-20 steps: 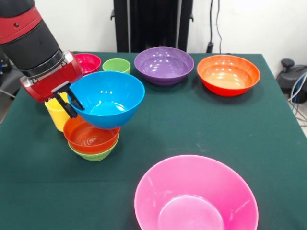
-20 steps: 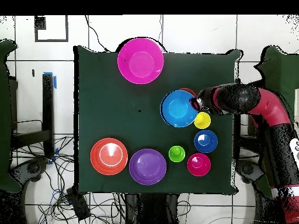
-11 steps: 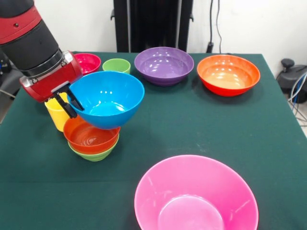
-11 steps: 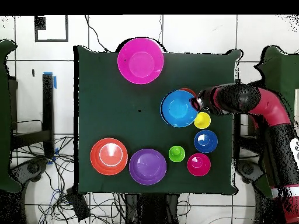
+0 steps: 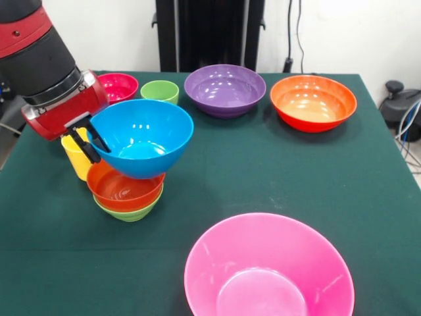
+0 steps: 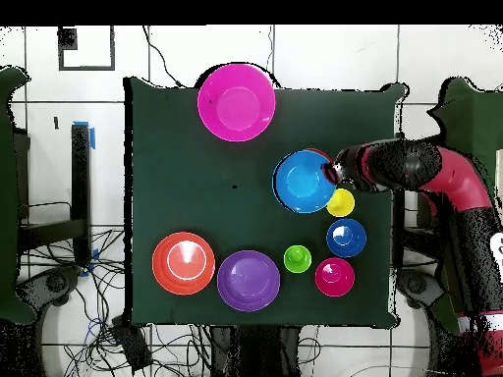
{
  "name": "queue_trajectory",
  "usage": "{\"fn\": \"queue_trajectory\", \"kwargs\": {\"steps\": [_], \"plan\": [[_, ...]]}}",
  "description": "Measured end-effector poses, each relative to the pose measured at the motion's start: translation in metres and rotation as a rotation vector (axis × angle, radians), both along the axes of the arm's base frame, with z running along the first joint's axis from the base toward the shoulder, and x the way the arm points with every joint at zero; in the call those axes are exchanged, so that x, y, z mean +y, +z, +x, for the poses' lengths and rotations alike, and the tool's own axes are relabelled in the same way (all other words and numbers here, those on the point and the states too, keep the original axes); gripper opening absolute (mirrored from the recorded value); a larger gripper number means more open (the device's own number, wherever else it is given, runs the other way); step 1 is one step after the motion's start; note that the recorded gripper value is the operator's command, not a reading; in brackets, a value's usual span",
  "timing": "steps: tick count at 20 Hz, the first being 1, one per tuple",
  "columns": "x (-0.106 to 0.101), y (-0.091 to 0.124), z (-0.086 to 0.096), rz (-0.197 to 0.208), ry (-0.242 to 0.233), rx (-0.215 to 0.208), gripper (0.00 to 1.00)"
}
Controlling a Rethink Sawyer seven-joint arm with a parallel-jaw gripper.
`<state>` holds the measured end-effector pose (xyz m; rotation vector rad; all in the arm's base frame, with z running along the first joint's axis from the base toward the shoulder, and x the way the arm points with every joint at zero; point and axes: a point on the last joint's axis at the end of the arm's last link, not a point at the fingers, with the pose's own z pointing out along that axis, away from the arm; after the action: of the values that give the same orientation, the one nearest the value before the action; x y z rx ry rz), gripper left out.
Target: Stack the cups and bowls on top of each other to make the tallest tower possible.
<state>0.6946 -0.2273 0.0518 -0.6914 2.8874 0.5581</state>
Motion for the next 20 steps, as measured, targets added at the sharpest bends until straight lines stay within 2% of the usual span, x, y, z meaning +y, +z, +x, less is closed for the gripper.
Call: {"fn": "queue_trajectory", "kwargs": {"steps": [20], "plan": [[-0.016, 0.031, -0.004, -0.036, 0.018, 0.042, 0.00]]}}
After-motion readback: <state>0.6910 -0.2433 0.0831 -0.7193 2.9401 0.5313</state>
